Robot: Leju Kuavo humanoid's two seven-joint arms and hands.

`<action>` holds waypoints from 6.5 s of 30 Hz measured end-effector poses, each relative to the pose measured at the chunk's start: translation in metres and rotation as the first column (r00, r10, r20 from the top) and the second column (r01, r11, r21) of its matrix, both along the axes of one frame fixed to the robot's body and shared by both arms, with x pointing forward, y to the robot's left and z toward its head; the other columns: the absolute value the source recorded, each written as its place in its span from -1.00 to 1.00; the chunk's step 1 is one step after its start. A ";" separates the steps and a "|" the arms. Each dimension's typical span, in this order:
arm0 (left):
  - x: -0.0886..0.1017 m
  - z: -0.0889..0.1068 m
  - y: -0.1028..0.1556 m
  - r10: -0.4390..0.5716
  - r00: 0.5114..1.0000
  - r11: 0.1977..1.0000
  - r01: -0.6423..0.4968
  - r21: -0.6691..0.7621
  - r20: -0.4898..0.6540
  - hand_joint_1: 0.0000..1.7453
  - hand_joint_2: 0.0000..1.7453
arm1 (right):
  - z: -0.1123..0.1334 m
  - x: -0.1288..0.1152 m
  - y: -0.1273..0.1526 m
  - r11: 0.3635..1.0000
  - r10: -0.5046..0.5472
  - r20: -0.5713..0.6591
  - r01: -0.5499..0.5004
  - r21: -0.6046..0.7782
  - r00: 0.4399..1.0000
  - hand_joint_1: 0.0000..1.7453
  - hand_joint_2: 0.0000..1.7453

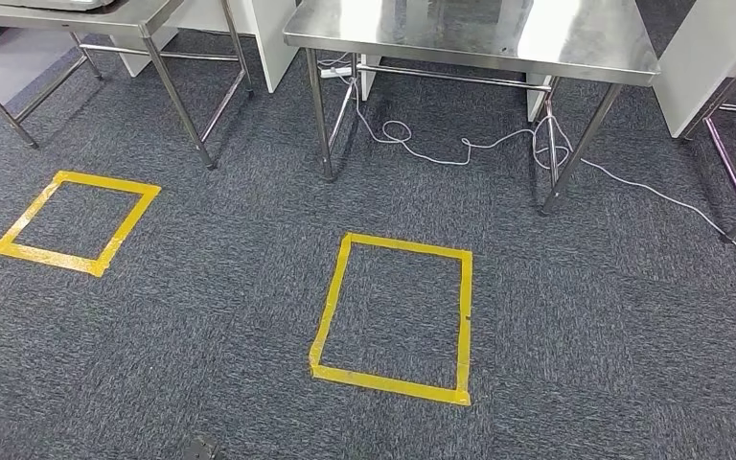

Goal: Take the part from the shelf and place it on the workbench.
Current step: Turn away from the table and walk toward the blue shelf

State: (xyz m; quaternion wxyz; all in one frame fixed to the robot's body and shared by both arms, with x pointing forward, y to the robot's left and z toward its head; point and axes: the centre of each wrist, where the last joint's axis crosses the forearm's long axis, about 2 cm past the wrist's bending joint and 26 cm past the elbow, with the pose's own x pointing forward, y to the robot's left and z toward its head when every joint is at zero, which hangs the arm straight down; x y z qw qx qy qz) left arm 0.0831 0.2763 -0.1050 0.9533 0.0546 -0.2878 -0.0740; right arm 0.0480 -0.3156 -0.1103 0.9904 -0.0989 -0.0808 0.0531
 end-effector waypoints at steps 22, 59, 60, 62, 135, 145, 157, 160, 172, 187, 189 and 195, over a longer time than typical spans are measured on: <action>0.007 0.001 -0.001 -0.015 1.000 1.000 0.015 0.002 0.005 -1.00 -1.00 | 0.000 0.003 0.002 1.000 -0.004 0.001 0.004 0.001 1.000 -1.00 1.00; 0.006 0.001 -0.005 -0.031 0.999 1.000 0.031 0.004 0.006 -1.00 -1.00 | 0.000 0.001 0.002 0.999 -0.028 -0.021 0.029 0.029 0.999 -1.00 1.00; 0.006 0.001 -0.005 -0.031 0.999 1.000 0.031 0.003 0.005 -1.00 -1.00 | 0.000 0.000 0.002 0.999 -0.028 -0.023 0.029 0.030 0.999 -1.00 1.00; 0.006 0.001 -0.005 -0.031 0.999 0.999 0.031 0.003 0.005 -1.00 -1.00 | 0.000 -0.001 0.002 0.999 -0.028 -0.026 0.029 0.030 0.999 -1.00 1.00; -0.026 -0.004 -0.019 -0.126 0.845 0.990 0.137 -0.017 -0.519 -1.00 -1.00 | -0.002 -0.018 -0.006 0.998 -0.029 -0.129 0.036 0.050 0.991 -1.00 -1.00; -0.024 -0.003 -0.022 -0.130 0.848 0.990 0.138 -0.024 -0.514 -1.00 -1.00 | -0.001 -0.017 -0.012 0.999 -0.015 -0.129 0.021 0.048 0.991 -1.00 -1.00; -0.028 -0.004 -0.022 -0.138 0.846 0.989 0.147 -0.025 -0.515 -1.00 -1.00 | -0.002 -0.018 -0.012 0.998 0.016 -0.133 -0.007 0.064 0.991 -1.00 -1.00; -0.027 -0.004 -0.022 -0.140 0.848 0.989 0.148 -0.025 -0.512 -1.00 -1.00 | -0.002 -0.019 -0.012 0.998 0.028 -0.134 -0.020 0.063 0.991 -1.00 -1.00; -0.028 -0.004 -0.023 -0.138 0.847 0.989 0.148 -0.021 -0.513 -1.00 -1.00 | -0.001 -0.014 -0.016 0.997 0.062 -0.122 -0.055 0.059 0.991 -1.00 -1.00; -0.029 -0.004 -0.025 -0.137 0.842 0.989 0.146 -0.025 -0.522 -1.00 -1.00 | -0.001 -0.015 -0.015 0.997 0.055 -0.139 -0.048 0.054 0.989 -1.00 -1.00; -0.027 -0.003 -0.025 -0.134 0.843 0.990 0.143 -0.023 -0.521 -1.00 -1.00 | -0.001 -0.014 -0.014 0.998 0.051 -0.139 -0.044 0.055 0.989 -1.00 -1.00; -0.024 -0.003 -0.027 -0.177 0.837 0.982 0.188 -0.033 -0.518 -1.00 -1.00 | 0.000 -0.004 -0.013 0.999 -0.003 -0.143 0.010 0.053 0.990 -1.00 -1.00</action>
